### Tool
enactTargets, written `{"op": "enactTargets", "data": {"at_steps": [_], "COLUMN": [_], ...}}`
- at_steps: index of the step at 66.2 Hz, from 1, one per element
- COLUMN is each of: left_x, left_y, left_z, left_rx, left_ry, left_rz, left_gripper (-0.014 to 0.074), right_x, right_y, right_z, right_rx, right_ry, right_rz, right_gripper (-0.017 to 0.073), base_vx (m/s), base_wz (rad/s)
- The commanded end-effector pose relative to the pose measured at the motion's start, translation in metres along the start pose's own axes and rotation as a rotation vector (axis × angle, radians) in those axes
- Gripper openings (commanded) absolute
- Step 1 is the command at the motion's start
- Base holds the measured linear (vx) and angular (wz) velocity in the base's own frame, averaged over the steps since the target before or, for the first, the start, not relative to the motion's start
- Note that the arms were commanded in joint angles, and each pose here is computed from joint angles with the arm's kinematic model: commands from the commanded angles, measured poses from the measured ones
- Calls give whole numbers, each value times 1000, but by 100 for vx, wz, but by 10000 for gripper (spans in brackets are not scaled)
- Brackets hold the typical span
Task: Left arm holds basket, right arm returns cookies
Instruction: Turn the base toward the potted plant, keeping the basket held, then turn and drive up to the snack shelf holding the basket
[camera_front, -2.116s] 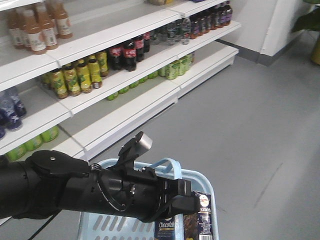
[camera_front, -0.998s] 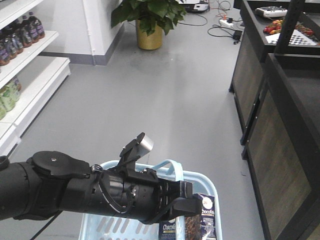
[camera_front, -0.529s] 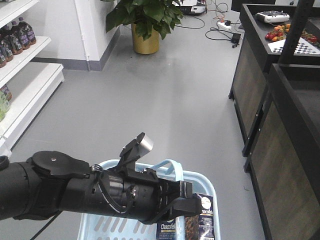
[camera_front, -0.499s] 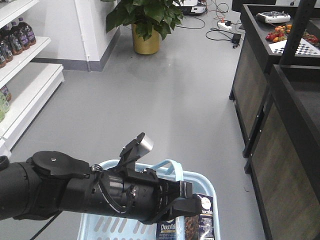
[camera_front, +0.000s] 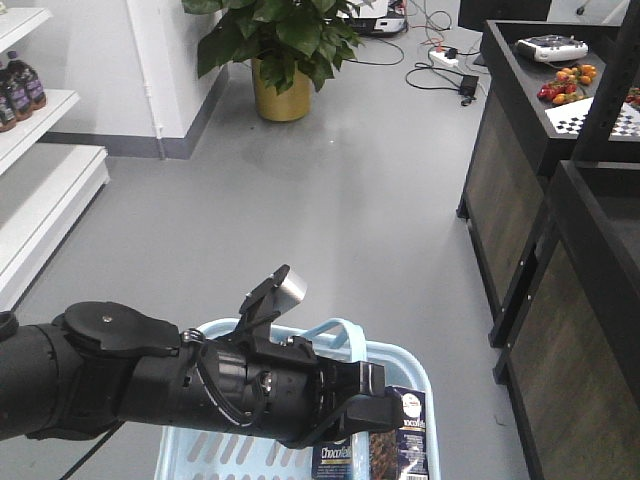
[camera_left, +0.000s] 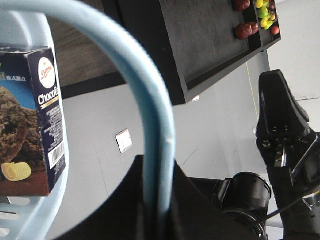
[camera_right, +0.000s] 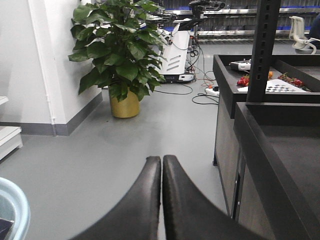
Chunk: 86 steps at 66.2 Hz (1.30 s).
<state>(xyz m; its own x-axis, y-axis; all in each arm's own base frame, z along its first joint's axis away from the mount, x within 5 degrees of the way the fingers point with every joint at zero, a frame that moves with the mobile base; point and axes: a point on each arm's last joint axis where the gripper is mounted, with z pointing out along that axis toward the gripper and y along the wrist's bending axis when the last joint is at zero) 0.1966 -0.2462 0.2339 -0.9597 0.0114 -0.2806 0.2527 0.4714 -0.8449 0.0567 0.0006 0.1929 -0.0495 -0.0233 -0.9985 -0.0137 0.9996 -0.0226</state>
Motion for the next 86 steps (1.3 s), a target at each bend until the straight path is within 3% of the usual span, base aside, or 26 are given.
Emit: {"op": "enactTargets", "data": {"at_steps": [1,86], "left_x": [-4,-4], "left_y": [-24,-24], "left_z": [-11,-11], "left_rx": [99,99], "left_ry": [-25,-25], "left_rz": [7,7], "left_gripper": [-6,-6], "right_x": [-8,-8], "right_y": [0,0], "right_z": [-1,-1], "right_rx": [0,0], "right_ry": [-88,-88], "right_rz": [-14,-14], "right_gripper": [-9,-9], "base_vx": [29,31], "base_wz": [-12,-2]}}
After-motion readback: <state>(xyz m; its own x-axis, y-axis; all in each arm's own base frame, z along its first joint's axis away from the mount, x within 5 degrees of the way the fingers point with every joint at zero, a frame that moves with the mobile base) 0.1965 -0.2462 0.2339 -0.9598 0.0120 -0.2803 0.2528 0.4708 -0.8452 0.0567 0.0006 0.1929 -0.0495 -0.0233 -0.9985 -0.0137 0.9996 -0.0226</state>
